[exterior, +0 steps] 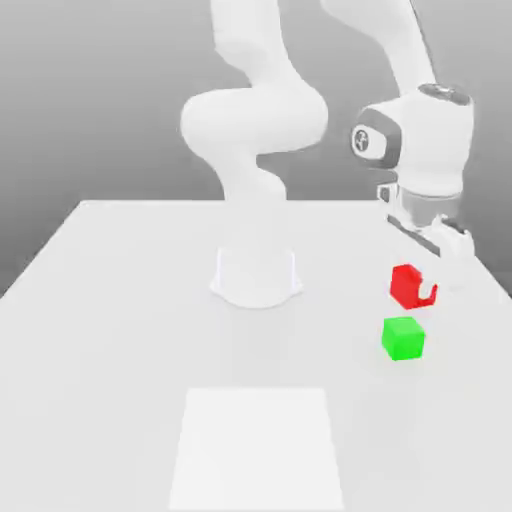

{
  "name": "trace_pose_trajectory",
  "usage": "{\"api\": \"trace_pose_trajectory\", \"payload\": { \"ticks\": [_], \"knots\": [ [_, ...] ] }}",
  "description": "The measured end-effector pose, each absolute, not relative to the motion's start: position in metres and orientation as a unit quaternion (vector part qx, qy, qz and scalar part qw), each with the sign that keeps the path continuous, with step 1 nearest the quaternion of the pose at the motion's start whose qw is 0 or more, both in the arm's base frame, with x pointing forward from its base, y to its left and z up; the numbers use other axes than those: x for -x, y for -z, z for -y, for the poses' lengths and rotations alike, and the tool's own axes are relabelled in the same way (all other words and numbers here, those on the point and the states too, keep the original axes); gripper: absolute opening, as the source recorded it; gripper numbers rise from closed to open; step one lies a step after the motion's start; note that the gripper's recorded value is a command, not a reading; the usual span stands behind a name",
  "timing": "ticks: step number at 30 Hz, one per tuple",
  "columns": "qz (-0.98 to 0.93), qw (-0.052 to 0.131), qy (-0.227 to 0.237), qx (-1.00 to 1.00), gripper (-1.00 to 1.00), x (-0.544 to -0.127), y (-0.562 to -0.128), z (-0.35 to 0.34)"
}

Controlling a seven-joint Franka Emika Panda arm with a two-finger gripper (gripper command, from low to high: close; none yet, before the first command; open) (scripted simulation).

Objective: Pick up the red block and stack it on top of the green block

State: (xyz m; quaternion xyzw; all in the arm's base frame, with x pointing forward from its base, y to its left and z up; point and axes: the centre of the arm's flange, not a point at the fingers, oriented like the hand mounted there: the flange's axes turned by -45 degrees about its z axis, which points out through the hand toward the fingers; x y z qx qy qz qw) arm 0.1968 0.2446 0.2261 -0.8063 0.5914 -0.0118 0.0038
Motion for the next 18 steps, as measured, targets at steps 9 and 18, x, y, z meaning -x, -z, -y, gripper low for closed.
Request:
{"api": "trace_pose_trajectory", "payload": {
  "ticks": [9,18],
  "knots": [
    [-0.591,0.002,0.011,0.807,-1.0,-0.197,-0.203,-0.244],
    [-0.593,0.001,0.002,0.805,1.0,-0.192,-0.179,-0.243]
  ]
}}
